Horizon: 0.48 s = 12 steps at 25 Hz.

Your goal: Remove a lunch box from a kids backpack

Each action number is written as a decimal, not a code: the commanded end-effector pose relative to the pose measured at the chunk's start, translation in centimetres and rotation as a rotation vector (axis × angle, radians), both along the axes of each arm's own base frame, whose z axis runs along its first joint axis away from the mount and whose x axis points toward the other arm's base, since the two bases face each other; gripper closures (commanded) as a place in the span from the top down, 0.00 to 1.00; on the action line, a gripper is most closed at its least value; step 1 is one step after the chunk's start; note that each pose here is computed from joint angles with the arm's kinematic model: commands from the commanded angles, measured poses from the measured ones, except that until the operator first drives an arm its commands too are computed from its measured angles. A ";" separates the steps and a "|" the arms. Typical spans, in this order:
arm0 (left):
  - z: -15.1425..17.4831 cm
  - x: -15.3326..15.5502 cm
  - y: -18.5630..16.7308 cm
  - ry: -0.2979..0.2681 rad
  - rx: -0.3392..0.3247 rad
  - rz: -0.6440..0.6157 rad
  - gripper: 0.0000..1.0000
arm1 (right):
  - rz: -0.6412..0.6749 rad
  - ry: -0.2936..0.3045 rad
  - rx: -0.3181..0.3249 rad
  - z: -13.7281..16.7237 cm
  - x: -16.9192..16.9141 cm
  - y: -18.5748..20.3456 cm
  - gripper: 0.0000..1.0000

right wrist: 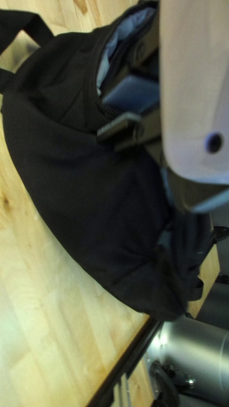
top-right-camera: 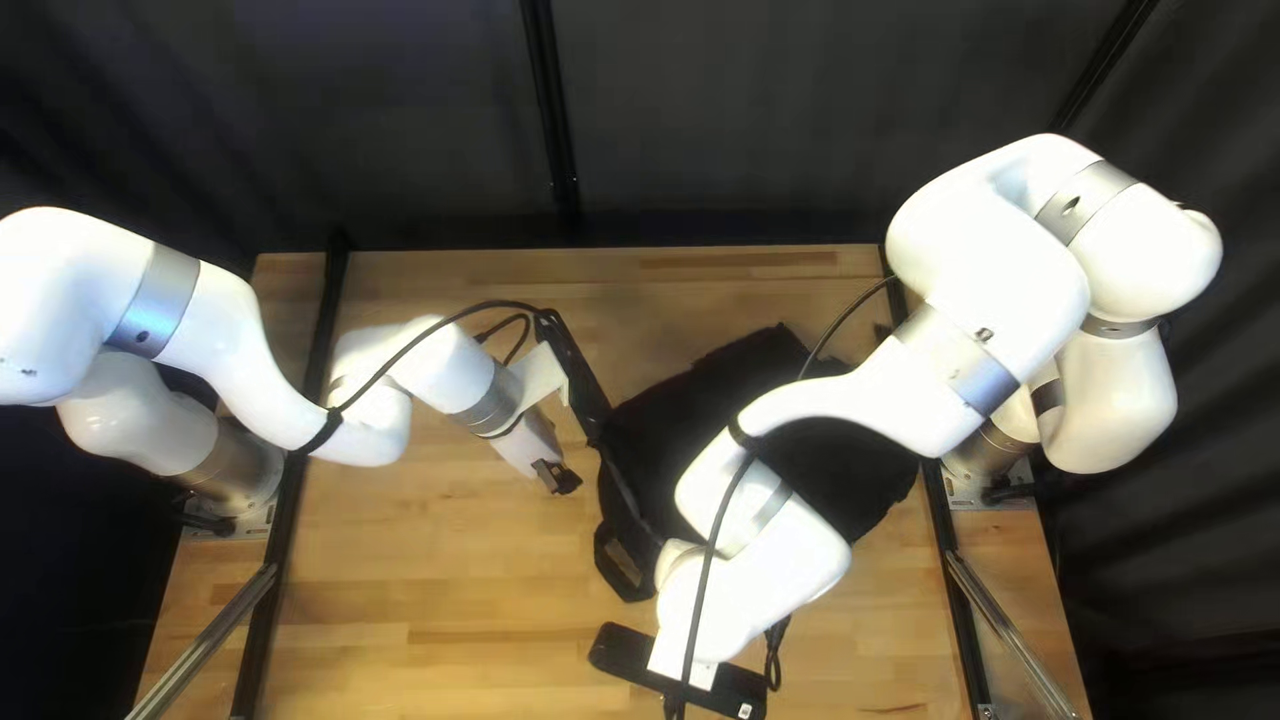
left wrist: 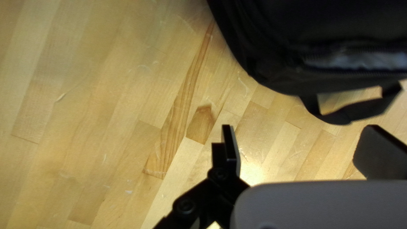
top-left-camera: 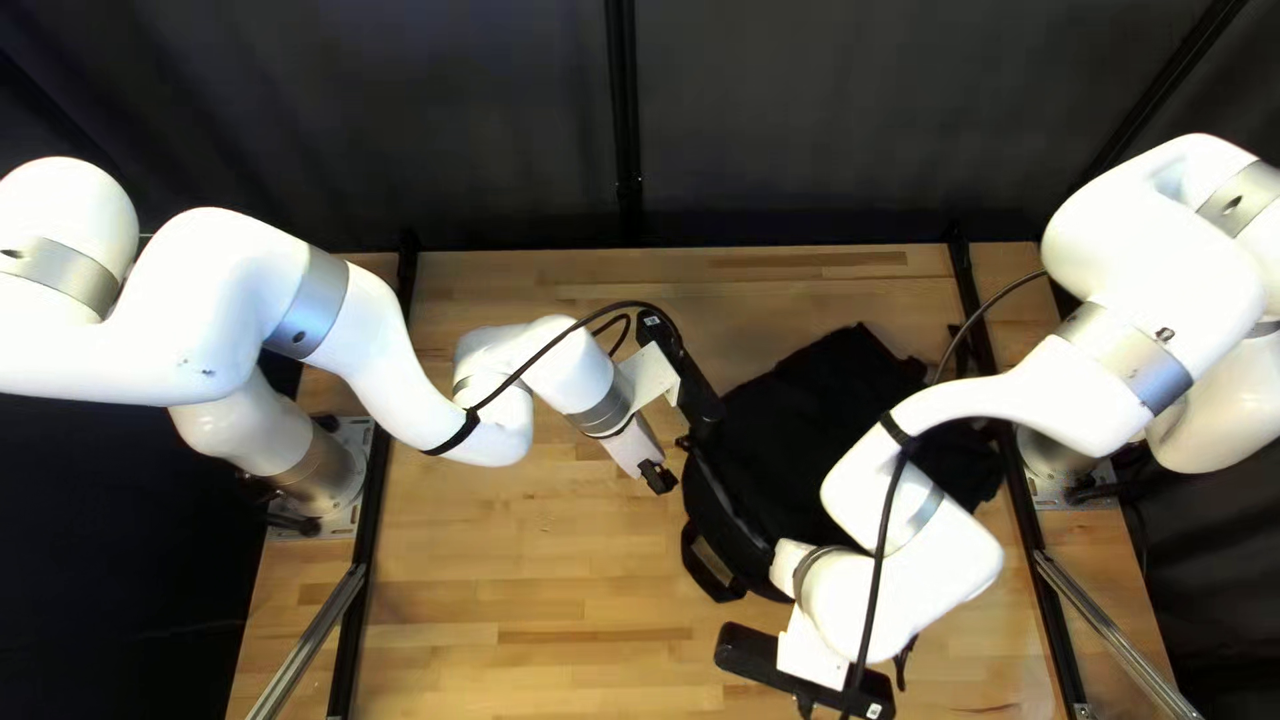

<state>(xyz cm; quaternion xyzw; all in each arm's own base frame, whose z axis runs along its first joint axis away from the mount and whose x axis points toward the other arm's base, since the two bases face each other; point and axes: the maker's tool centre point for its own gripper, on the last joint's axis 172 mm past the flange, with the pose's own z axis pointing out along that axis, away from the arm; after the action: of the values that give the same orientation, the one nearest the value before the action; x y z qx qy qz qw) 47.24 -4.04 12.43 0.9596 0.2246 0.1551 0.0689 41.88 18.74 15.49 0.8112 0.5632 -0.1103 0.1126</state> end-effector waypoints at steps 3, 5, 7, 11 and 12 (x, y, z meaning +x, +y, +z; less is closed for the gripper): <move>1.6 -3.6 -0.5 0.014 0.021 0.002 1.00 | -0.209 -0.172 -0.075 0.6 1.1 -0.4 1.00; 2.7 -5.0 -0.8 0.028 0.029 0.000 1.00 | -0.269 -0.212 -0.105 0.0 1.4 -0.9 1.00; 3.9 -6.4 -0.8 0.043 0.040 -0.003 1.00 | -0.328 -0.259 -0.129 -0.7 1.5 -1.6 1.00; 6.0 -9.5 -0.6 0.068 0.066 -0.003 1.00 | -0.422 -0.357 -0.166 -1.7 2.0 -2.5 1.00; 6.7 -10.6 -0.5 0.074 0.075 -0.001 1.00 | -0.450 -0.389 -0.180 -2.0 2.2 -2.9 1.00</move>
<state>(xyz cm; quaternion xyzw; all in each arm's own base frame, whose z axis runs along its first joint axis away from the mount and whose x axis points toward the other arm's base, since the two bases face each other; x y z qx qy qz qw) 39.05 -4.61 17.96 0.9654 0.2203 0.1359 0.0334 43.64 16.78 14.43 0.9023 0.3595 -0.0423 0.2340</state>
